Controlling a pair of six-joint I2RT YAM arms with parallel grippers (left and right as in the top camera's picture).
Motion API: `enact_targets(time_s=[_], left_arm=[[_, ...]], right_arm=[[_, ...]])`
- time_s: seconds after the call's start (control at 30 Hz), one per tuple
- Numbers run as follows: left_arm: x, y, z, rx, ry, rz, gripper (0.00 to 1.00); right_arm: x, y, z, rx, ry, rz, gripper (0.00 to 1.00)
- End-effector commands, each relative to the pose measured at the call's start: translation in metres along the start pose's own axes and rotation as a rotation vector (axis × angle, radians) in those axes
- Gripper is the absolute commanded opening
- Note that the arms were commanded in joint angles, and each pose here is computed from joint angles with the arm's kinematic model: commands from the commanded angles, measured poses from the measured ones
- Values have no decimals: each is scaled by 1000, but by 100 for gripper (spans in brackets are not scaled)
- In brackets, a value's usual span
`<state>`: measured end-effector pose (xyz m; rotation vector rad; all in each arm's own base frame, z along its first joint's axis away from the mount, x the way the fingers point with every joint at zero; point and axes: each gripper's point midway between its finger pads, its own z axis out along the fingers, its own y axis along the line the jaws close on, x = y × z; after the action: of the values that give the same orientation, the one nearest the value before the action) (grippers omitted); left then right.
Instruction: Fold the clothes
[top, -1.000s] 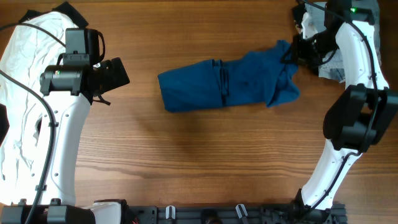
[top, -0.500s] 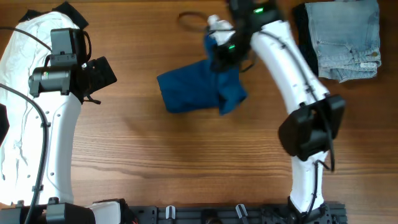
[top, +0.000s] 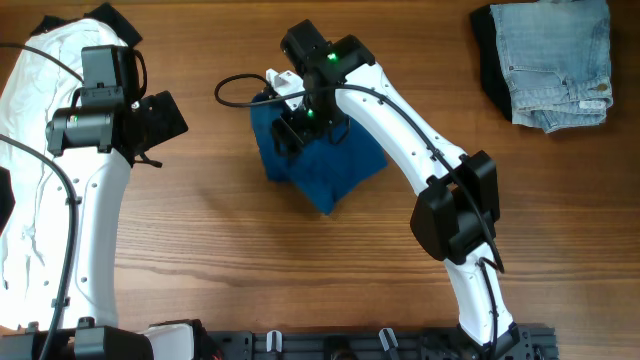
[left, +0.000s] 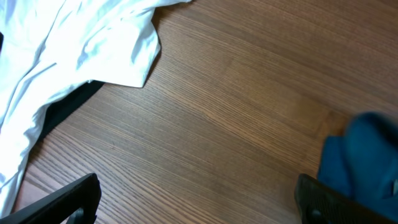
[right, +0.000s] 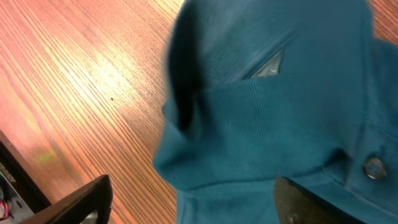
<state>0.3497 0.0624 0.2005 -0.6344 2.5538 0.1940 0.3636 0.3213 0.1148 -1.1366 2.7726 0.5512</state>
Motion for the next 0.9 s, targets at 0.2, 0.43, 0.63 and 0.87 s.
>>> enact_targets(time_s=[0.2,0.43,0.63,0.87], left_arm=[[-8,-5,-9,44,-30,-17,100],[-8,-9,2,48,-10,-13,100],[-3,-9,21,25,40,-9,100],[-4,-1,43,6,78,-40,100]], right_arm=[[-3,-31,-29,137,-49,68,93],[-6,-37,-12,138,-45,79,93],[-3,-18,10,110,0,14,92],[-1,-30,40,156,43,17,77]])
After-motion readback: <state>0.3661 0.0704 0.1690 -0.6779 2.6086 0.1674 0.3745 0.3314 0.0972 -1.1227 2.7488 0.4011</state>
